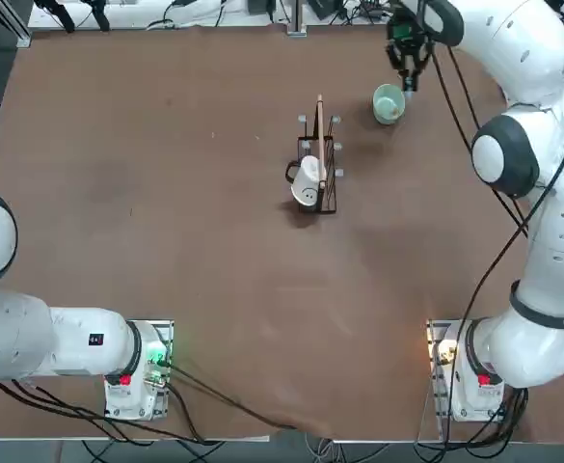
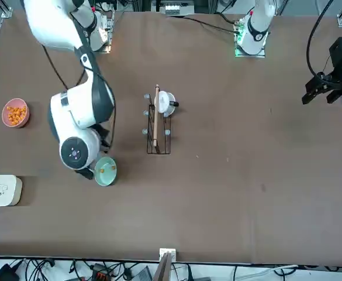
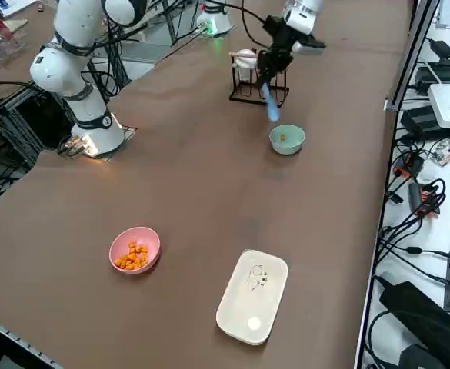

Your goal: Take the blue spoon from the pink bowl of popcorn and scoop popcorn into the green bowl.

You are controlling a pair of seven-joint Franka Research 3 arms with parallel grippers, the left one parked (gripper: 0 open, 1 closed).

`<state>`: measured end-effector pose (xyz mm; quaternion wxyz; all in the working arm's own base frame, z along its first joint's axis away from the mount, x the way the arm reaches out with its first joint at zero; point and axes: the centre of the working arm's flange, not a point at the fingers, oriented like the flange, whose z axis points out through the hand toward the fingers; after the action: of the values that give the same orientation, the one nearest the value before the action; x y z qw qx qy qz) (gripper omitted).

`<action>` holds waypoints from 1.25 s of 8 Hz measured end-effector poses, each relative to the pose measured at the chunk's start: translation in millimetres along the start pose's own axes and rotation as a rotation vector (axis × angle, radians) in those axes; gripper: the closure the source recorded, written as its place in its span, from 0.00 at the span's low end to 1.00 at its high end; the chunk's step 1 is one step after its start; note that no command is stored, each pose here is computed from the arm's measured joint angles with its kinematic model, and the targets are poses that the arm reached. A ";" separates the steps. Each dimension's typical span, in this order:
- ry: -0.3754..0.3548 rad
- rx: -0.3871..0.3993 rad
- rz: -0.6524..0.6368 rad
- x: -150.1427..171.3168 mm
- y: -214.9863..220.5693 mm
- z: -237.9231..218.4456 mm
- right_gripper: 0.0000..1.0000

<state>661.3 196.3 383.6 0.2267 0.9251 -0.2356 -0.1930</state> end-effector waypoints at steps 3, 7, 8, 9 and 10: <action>-0.017 -0.405 0.066 56.0 55.6 73.0 0.87; -0.053 -0.594 0.147 137.5 140.7 179.9 0.89; -0.038 -0.590 0.149 150.8 175.5 202.5 0.89; -0.050 -0.598 0.151 150.6 205.0 226.1 0.89; -0.067 -0.593 0.162 146.4 229.7 245.1 0.89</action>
<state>586.8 -141.4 262.6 0.4937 0.7900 -0.2491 -0.2650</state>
